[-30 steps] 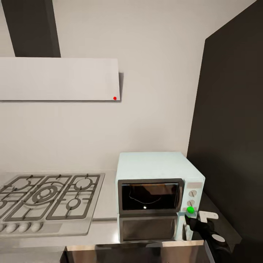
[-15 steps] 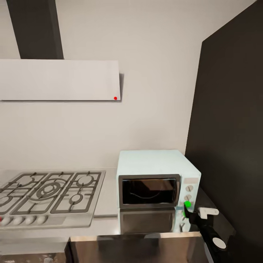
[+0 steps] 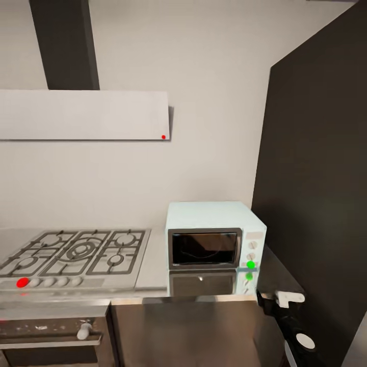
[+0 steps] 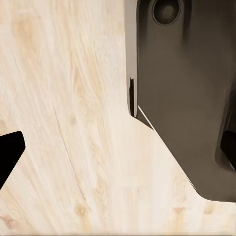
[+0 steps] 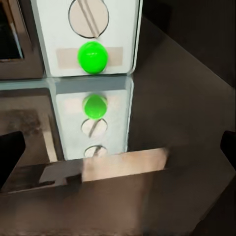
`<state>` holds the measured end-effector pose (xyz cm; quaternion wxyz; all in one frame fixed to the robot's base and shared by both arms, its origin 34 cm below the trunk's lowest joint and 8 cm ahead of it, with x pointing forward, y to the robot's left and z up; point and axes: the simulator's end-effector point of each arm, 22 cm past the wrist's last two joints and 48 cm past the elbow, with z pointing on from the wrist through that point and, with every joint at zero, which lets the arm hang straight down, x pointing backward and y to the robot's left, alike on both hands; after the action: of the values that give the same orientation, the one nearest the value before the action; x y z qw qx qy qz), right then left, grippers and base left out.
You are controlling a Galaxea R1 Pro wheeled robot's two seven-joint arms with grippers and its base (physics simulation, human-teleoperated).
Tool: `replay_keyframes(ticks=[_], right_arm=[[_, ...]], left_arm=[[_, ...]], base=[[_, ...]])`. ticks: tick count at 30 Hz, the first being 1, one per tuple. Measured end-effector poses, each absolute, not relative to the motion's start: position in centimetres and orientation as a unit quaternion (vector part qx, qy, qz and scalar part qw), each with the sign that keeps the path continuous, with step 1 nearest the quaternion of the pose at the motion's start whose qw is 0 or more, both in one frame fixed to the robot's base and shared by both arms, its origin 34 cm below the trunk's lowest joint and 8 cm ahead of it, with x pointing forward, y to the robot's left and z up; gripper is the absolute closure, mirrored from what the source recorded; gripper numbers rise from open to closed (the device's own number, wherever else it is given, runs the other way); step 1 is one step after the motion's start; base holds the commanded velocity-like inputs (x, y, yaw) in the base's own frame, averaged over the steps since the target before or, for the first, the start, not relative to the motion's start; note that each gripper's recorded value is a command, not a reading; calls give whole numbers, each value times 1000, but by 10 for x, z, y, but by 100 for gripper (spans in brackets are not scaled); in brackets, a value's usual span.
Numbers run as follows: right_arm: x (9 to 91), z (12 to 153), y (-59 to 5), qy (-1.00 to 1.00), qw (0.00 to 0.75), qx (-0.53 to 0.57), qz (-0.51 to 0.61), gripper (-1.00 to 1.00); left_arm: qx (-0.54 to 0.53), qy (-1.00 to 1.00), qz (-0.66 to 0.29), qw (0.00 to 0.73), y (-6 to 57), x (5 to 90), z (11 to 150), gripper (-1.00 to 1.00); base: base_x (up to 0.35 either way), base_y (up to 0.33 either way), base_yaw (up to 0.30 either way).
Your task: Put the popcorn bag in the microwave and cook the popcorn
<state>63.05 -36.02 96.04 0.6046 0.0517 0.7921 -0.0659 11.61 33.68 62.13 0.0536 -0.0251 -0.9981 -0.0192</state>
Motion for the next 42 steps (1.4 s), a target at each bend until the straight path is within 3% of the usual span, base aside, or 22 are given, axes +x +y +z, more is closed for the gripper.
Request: replay_keyframes(ticks=[17, 24, 29, 34, 37, 42], right_arm=[[630, 960, -360, 792, 605, 52, -66, -100], [624, 941, -355, 806, 587, 50, -60, -100], [554, 810, -327, 884, 464, 54, -28, -100], [391, 678, -276, 960, 272, 59, 23, -100], [328, 654, -262, 972, 226, 61, 32, -100], [155, 619, -247, 991, 111, 74, -9, -100]], left_arm=[[-25, -998, -19, 54, 337, 116, 621, -100], [-27, -998, -10, 52, 322, 117, 620, -100], [-27, -998, -11, 51, 323, 117, 620, -100], [-27, -999, -11, 39, 324, 122, 620, -100], [-27, -999, -12, 37, 326, 123, 620, -100], [-28, -999, -13, 35, 326, 126, 620, -100]], base=[[-338, 0, 0], [0, 32, 0], [0, 191, 0], [0, 11, 0], [0, 0, 0], [0, 0, 0]])
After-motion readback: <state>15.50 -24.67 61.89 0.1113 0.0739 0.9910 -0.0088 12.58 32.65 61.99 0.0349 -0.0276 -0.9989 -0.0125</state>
